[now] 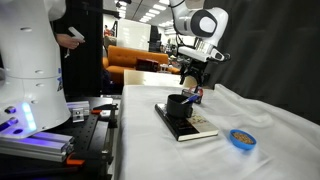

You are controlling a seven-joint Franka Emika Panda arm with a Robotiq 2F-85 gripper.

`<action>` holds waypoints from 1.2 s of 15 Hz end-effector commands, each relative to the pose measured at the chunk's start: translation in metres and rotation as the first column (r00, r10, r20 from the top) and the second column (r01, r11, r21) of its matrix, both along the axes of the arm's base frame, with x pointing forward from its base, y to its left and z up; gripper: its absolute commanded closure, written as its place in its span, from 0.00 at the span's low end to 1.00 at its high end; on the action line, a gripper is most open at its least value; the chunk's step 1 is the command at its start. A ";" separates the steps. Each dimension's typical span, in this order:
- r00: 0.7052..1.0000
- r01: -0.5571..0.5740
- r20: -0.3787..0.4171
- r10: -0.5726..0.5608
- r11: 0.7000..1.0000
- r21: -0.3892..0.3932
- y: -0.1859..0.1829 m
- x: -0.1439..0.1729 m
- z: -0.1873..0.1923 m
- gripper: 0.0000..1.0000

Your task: Move the marker from the cup to the table

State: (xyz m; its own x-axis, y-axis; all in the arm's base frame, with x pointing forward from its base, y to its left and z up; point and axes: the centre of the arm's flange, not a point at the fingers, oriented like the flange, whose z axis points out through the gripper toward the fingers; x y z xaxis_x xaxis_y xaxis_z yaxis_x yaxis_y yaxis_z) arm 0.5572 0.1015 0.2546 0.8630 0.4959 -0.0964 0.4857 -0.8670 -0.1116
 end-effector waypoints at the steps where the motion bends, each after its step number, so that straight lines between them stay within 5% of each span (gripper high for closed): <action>1: 1.000 0.000 0.000 0.000 1.000 0.000 0.000 0.000 0.000 0.00; 18: 1.000 0.002 -0.028 -0.001 1.000 0.018 0.008 -0.010 -0.008 0.00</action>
